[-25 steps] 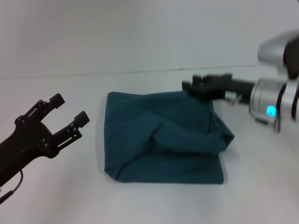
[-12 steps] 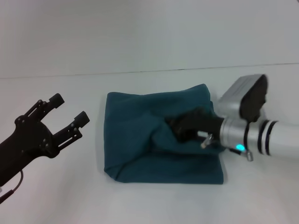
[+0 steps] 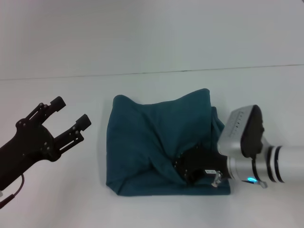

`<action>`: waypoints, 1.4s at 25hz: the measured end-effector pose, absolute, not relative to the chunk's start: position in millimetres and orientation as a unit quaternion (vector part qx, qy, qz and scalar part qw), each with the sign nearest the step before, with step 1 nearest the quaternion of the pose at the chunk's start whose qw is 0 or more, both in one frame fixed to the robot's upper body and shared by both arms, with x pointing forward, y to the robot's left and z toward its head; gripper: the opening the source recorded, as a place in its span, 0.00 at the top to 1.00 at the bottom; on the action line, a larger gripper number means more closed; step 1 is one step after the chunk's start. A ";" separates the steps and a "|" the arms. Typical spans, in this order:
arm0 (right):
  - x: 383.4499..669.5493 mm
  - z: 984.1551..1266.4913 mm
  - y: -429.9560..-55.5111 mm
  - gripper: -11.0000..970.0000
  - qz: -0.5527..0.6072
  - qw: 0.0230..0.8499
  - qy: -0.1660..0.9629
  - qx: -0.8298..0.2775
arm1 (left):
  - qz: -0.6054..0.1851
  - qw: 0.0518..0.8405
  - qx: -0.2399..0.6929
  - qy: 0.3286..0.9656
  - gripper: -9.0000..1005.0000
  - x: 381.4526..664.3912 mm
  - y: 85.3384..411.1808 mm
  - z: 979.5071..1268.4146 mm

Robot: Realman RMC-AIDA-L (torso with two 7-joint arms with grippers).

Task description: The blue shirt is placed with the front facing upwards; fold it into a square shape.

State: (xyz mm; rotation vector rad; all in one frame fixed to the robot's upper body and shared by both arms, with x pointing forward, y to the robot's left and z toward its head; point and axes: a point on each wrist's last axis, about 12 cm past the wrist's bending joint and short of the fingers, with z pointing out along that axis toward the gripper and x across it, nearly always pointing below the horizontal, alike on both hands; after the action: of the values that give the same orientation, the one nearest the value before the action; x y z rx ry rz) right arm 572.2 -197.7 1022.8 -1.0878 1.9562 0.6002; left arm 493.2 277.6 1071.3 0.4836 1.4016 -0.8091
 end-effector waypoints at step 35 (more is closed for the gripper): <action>574.5 1023.7 -205.7 0.95 0.253 0.526 0.769 -0.262 | -0.360 0.665 0.222 0.615 0.13 493.2 274.7 1072.0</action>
State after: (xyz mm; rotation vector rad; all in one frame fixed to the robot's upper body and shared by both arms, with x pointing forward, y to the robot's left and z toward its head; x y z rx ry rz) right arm 574.5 -205.7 1023.7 -0.6261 1.8386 0.6051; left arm 493.2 274.7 1072.0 0.5014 1.3897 -0.8132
